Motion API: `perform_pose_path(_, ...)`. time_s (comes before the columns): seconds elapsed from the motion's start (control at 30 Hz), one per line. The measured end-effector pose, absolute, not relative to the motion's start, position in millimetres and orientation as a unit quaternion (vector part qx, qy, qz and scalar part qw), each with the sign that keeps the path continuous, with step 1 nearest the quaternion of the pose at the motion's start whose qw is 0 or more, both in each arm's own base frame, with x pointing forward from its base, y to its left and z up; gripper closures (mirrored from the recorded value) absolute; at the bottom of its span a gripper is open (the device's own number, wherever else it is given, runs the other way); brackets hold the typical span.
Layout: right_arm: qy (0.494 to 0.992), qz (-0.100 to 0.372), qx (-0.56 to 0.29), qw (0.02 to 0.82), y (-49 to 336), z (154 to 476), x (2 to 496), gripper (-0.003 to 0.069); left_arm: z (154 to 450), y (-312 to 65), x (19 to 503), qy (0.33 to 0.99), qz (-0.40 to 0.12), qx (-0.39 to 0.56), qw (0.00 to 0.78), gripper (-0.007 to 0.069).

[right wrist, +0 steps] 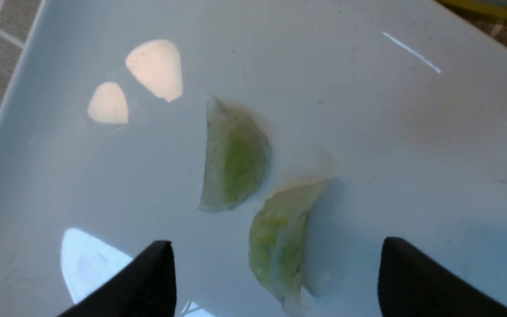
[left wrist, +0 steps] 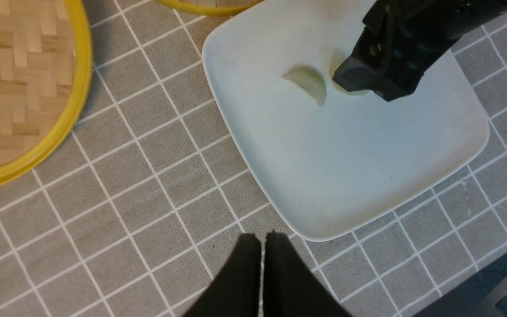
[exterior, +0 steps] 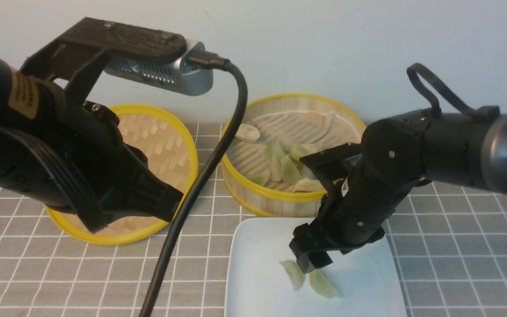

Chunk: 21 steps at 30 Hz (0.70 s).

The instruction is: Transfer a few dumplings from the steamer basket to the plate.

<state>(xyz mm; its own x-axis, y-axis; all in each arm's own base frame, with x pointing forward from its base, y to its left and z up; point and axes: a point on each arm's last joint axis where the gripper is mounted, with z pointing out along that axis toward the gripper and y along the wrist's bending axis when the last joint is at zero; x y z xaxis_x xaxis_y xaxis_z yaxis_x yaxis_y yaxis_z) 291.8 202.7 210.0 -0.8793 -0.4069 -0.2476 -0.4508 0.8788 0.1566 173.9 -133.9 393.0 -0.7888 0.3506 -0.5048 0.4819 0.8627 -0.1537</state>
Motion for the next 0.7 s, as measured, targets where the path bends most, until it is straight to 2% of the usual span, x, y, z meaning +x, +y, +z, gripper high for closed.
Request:
perform_pose_path(0.1, 0.959, 0.108, -0.229, 0.124, 198.9, 237.1, 286.8, 0.0174, 393.2, -134.1, 174.3, 0.934, -0.139, 0.225, 0.24, 0.063)
perform_pose_path(0.13, 0.951, 0.119, -0.232, 0.165, 191.2, 270.8, 275.9, 0.0313, 393.4, -134.3, 174.5, 0.933, -0.139, 0.227, 0.242, 0.063)
perform_pose_path(0.17, 0.951, 0.119, -0.232, 0.164, 191.1, 270.8, 275.9, 0.0313, 393.5, -134.4, 174.6, 0.933, -0.139, 0.226, 0.243, 0.063)
perform_pose_path(0.2, 0.941, 0.129, -0.234, 0.207, 181.0, 302.9, 261.5, 0.0456, 393.8, -134.7, 175.1, 0.931, -0.139, 0.231, 0.247, 0.063)
perform_pose_path(0.27, 0.926, 0.142, -0.23, 0.265, 164.6, 338.5, 238.7, 0.0593, 394.1, -134.9, 175.4, 0.929, -0.138, 0.236, 0.25, 0.063)
perform_pose_path(0.3, 0.911, 0.153, -0.225, 0.311, 151.7, 361.5, 220.4, 0.0627, 394.3, -135.1, 175.7, 0.928, -0.139, 0.238, 0.252, 0.063)
perform_pose_path(0.33, 0.909, 0.154, -0.224, 0.316, 149.2, 364.5, 216.9, 0.0631, 394.3, -135.1, 175.7, 0.928, -0.138, 0.238, 0.252, 0.063)
perform_pose_path(0.4, 0.869, 0.177, -0.206, 0.414, 118.3, 395.9, 174.1, 0.0662, 395.2, -136.1, 177.1, 0.924, -0.142, 0.239, 0.262, 0.063)
perform_pose_path(0.47, 0.825, 0.201, -0.181, 0.496, 86.7, 401.1, 129.8, 0.0671, 396.3, -137.2, 178.8, 0.92, -0.145, 0.24, 0.274, 0.063)
perform_pose_path(0.5, 0.82, 0.204, -0.179, 0.503, 83.7, 404.0, 125.4, 0.0671, 396.4, -137.3, 179.0, 0.919, -0.146, 0.24, 0.275, 0.063)
perform_pose_path(0.57, 0.779, 0.231, -0.166, 0.559, 63.2, 393.4, 96.6, 0.0671, 397.9, -138.4, 180.6, 0.915, -0.15, 0.239, 0.288, 0.063)
perform_pose_path(0.6, 0.741, 0.236, -0.148, 0.611, 49.3, 382.5, 77.6, 0.0671, 399.0, -139.2, 181.8, 0.912, -0.153, 0.238, 0.296, 0.063)
perform_pose_path(0.7, 0.69, 0.25, -0.132, 0.666, 31.4, 357.2, 52.9, 0.0671, 400.5, -140.2, 183.3, 0.908, -0.158, 0.237, 0.308, 0.063)
